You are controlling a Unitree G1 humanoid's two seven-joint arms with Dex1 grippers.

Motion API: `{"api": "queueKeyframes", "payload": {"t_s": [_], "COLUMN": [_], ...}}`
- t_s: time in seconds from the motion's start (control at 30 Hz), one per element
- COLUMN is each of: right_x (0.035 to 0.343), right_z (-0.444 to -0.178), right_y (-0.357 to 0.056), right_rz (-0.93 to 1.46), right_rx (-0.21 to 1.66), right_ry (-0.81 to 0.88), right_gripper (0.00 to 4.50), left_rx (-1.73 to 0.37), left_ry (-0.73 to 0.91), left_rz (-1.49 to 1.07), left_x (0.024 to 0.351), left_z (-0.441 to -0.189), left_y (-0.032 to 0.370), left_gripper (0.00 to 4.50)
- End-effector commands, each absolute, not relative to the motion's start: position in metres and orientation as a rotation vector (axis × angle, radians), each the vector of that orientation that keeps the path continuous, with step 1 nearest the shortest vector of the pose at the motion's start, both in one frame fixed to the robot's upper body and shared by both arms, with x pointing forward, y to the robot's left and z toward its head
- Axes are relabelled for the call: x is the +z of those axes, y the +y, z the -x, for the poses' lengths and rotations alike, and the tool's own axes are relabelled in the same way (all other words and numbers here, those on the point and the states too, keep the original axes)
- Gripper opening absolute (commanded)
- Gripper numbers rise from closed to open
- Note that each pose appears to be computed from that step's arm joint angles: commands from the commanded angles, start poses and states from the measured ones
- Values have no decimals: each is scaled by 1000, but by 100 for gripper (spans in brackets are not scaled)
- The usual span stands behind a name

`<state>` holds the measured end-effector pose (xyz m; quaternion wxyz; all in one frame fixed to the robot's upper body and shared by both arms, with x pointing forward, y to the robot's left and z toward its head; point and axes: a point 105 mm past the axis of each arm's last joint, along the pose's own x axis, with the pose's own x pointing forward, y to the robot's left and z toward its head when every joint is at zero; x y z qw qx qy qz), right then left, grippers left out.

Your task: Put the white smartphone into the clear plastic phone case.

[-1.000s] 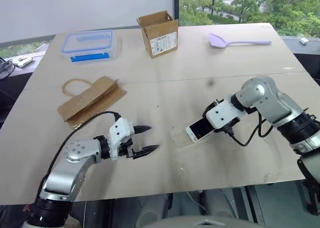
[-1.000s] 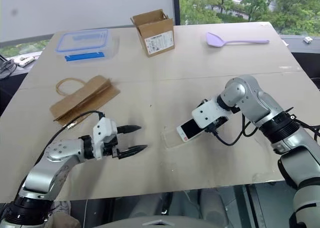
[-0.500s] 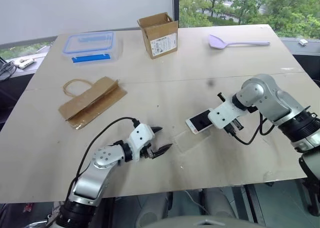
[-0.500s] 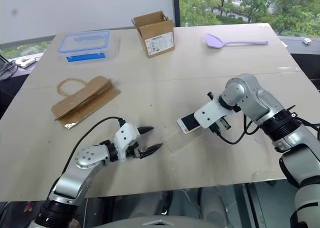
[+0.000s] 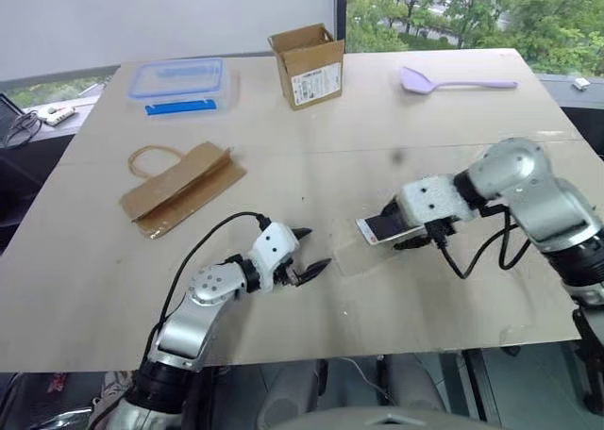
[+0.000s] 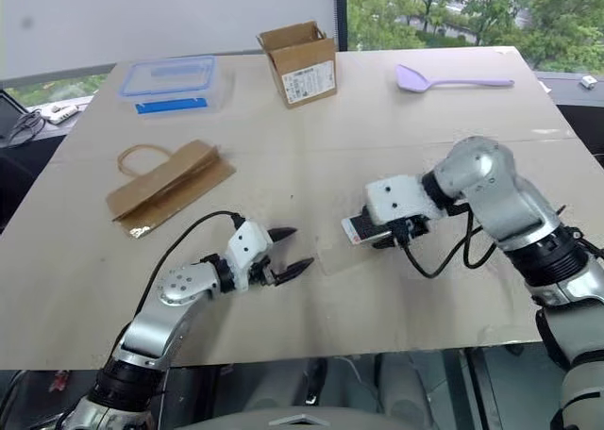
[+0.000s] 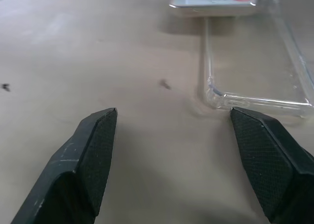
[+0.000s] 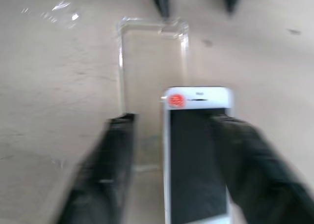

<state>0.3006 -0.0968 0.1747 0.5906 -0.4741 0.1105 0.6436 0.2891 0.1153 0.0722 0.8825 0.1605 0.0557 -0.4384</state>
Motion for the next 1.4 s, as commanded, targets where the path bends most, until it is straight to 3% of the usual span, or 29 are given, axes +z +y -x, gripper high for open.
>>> {"api": "queueKeyframes", "payload": {"t_s": [0.03, 0.2, 0.37, 0.67, 0.97, 1.4], "right_x": [182, 166, 151, 132, 128, 109], "right_z": [-311, -325, -340, -363, -365, -377], "right_y": [-104, -121, -127, -120, -106, -95], "right_rz": [1094, 1096, 1101, 1147, 1098, 1026], "right_rx": [1385, 1332, 1348, 1371, 1495, 1563], "right_ry": [229, 299, 353, 327, 327, 541], "right_gripper": [410, 410, 410, 410, 410, 410], "left_rx": [-834, -845, -869, -925, -910, -931], "left_ry": [140, 109, 94, 19, 27, 7], "left_rz": [-376, -414, -442, -382, -353, -329], "left_x": [68, 80, 92, 122, 131, 155], "left_z": [-307, -331, -337, -313, -294, -284], "left_y": [134, 139, 149, 164, 169, 147], "left_gripper": [377, 377, 377, 377, 377, 377]}}
